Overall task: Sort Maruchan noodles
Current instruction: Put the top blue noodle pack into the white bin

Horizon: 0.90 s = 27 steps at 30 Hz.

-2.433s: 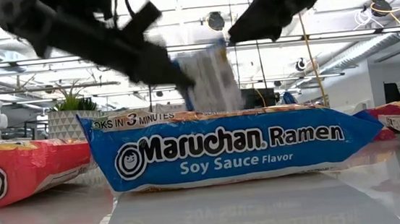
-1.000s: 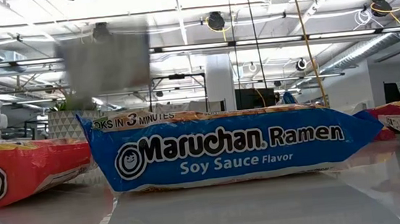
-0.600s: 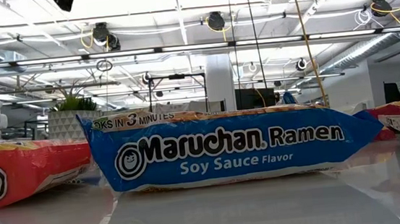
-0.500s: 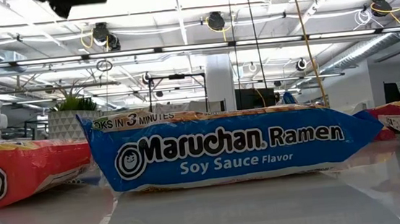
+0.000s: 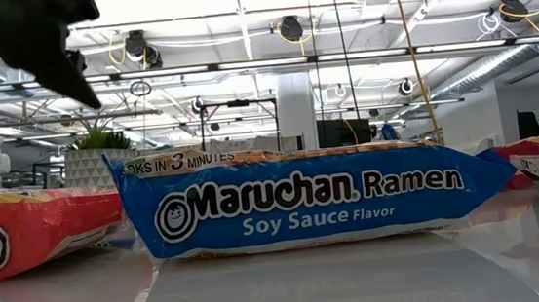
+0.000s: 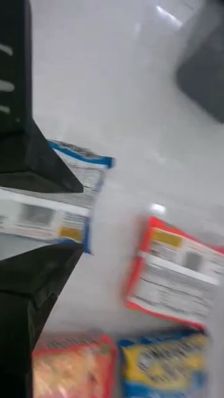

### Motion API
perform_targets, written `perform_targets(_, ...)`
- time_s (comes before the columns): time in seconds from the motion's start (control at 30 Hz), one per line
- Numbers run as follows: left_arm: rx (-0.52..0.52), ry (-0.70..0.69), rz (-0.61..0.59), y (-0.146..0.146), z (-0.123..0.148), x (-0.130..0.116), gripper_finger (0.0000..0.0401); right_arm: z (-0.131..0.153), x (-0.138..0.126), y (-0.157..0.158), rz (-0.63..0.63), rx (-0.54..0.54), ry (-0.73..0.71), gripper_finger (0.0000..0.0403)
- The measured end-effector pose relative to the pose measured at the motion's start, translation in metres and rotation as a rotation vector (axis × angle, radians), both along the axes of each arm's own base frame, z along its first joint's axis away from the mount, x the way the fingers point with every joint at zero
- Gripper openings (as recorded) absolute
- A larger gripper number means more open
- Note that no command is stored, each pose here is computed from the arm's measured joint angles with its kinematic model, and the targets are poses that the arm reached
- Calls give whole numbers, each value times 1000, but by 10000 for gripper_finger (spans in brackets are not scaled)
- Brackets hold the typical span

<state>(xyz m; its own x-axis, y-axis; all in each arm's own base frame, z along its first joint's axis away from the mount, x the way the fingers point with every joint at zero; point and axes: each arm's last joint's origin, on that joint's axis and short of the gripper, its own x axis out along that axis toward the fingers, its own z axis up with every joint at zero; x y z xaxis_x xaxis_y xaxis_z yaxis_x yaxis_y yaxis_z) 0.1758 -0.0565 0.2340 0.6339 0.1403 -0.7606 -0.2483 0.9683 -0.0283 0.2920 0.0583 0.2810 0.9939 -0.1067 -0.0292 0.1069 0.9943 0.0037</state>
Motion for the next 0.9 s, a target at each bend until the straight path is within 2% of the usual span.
perform_targets(0.3, 58, 173, 20, -2, -31, 19, 150, 0, 0, 0, 1, -1, 3, 192)
perform_targets(0.5, -63, 292, 102, 5, -46, 25, 150, -1, 0, 0, 1, -13, 8, 192)
perform_targets(0.63, -78, 362, 137, 8, -48, 20, 150, -1, 0, 0, 2, -24, 11, 192)
perform_targets(0.73, -69, 461, 207, 11, -51, 9, 150, -2, 0, 0, 2, -26, 18, 192)
perform_targets(0.9, -32, 623, 440, 18, -51, -13, 150, -2, 0, 0, 2, -30, 21, 192)
